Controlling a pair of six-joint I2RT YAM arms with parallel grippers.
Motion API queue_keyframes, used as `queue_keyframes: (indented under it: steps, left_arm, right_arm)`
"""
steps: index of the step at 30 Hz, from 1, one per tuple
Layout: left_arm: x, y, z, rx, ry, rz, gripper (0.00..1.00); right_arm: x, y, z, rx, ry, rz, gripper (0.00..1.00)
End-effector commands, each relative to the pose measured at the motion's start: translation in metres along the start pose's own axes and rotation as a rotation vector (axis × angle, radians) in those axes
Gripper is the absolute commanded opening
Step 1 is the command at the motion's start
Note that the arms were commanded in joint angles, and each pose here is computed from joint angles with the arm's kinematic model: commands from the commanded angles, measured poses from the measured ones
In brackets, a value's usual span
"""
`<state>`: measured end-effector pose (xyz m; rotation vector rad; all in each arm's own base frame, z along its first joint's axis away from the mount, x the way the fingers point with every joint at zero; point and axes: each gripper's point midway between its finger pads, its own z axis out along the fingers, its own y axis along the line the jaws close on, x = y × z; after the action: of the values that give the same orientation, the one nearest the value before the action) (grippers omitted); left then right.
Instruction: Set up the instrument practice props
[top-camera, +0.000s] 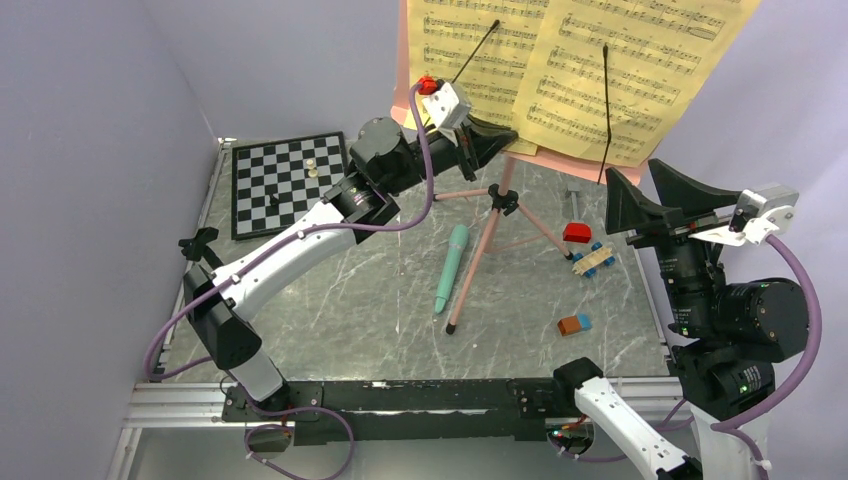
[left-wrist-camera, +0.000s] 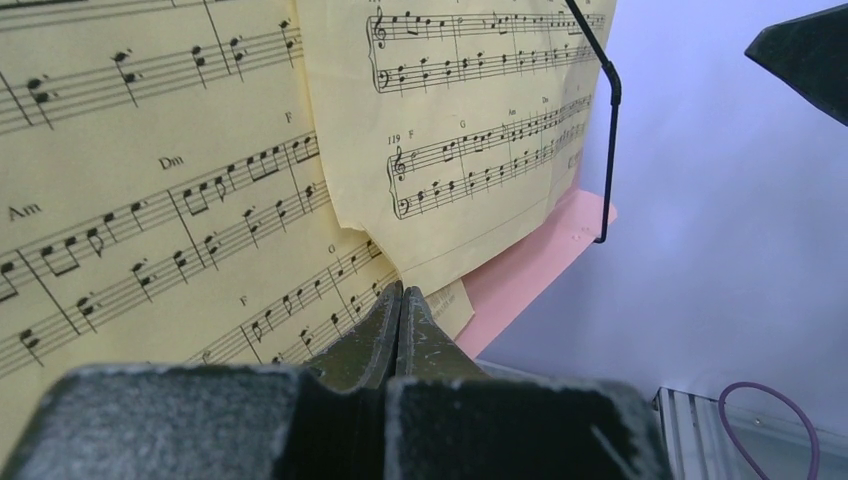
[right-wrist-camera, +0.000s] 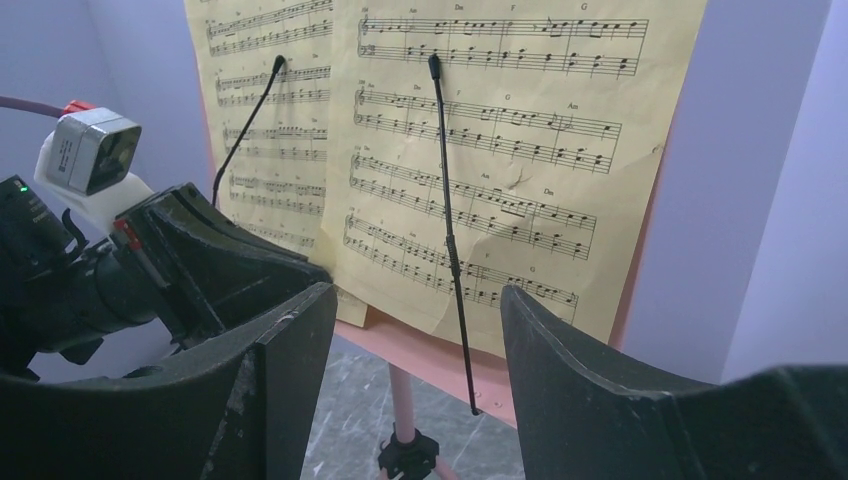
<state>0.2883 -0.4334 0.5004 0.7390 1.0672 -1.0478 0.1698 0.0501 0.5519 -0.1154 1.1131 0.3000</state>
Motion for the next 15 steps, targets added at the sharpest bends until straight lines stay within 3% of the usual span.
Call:
queue_keyframes:
  steps: [1,15]
  left_arm:
    - [-0.028,-0.0095,-0.0083,0.007,-0.062,0.01,0.0]
    - [-0.025,-0.01,-0.0142,0.0,-0.054,0.011,0.0]
  right_arm:
    - [-0.0087,0.0029,-0.0025,-0.019,-0.033,-0.003,0.66]
    - [-0.0086,0.0046,-0.0014,-0.027,-0.031,0.0,0.66]
